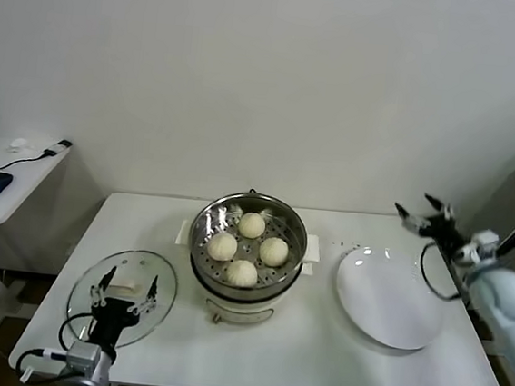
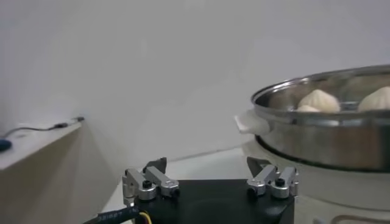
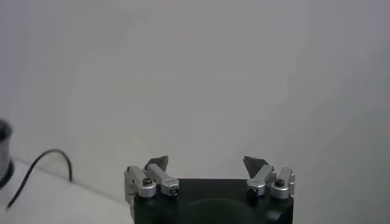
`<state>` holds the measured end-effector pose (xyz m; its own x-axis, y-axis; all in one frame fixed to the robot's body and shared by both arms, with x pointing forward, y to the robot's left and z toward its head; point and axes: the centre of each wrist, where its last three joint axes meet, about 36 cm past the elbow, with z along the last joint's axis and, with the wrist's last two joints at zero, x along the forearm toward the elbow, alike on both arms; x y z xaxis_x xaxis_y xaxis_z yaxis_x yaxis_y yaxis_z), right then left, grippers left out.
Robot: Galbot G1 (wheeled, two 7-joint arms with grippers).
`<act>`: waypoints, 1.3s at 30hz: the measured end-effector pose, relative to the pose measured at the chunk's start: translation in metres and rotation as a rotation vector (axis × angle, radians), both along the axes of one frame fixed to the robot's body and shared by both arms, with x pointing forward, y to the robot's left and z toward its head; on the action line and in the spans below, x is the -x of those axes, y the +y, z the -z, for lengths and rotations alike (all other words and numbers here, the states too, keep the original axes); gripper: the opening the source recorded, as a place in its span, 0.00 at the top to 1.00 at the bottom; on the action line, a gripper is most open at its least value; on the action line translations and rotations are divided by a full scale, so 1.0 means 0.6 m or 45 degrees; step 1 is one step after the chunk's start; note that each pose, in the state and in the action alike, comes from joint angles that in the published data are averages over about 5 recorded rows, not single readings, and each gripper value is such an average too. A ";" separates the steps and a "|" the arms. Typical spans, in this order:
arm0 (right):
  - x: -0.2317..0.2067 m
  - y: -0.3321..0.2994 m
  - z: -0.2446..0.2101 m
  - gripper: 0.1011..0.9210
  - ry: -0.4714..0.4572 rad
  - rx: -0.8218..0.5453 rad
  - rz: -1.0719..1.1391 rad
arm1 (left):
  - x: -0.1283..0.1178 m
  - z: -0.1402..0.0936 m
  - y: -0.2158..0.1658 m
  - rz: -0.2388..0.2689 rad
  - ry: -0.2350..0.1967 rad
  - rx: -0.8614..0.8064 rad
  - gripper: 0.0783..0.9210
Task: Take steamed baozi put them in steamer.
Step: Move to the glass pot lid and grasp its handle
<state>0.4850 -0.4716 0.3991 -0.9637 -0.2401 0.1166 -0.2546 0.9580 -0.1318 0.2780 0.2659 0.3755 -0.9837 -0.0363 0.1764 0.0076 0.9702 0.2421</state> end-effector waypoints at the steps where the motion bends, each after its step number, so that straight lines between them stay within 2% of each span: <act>1: 0.022 0.002 0.027 0.12 -0.005 -0.022 0.013 | 0.000 0.004 0.002 -0.003 -0.006 -0.019 0.12; 6: 0.117 0.027 0.127 0.12 -0.039 -0.115 0.064 | 0.003 0.020 0.011 -0.017 -0.038 -0.122 0.12; 11: 0.192 0.065 0.190 0.12 -0.056 -0.179 0.108 | 0.005 0.034 0.020 -0.032 -0.078 -0.279 0.12; 15: 0.235 0.097 0.220 0.12 -0.047 -0.200 0.141 | 0.009 0.050 0.034 -0.040 -0.119 -0.519 0.12; 18: 0.257 0.121 0.233 0.12 -0.036 -0.212 0.165 | 0.014 0.068 0.049 -0.011 -0.130 -0.755 0.12; 23: 0.280 0.148 0.239 0.12 -0.012 -0.222 0.208 | 0.017 0.104 0.081 0.046 -0.128 -1.137 0.12; 27: 0.291 0.161 0.239 0.12 0.009 -0.227 0.238 | 0.018 0.138 0.102 0.078 -0.112 -1.354 0.12; 32: 0.299 0.174 0.237 0.12 0.028 -0.235 0.270 | 0.016 0.176 0.125 0.115 -0.094 -1.518 0.12; 39: 0.308 0.188 0.236 0.12 0.045 -0.239 0.295 | 0.005 0.216 0.143 0.149 -0.071 -1.634 0.12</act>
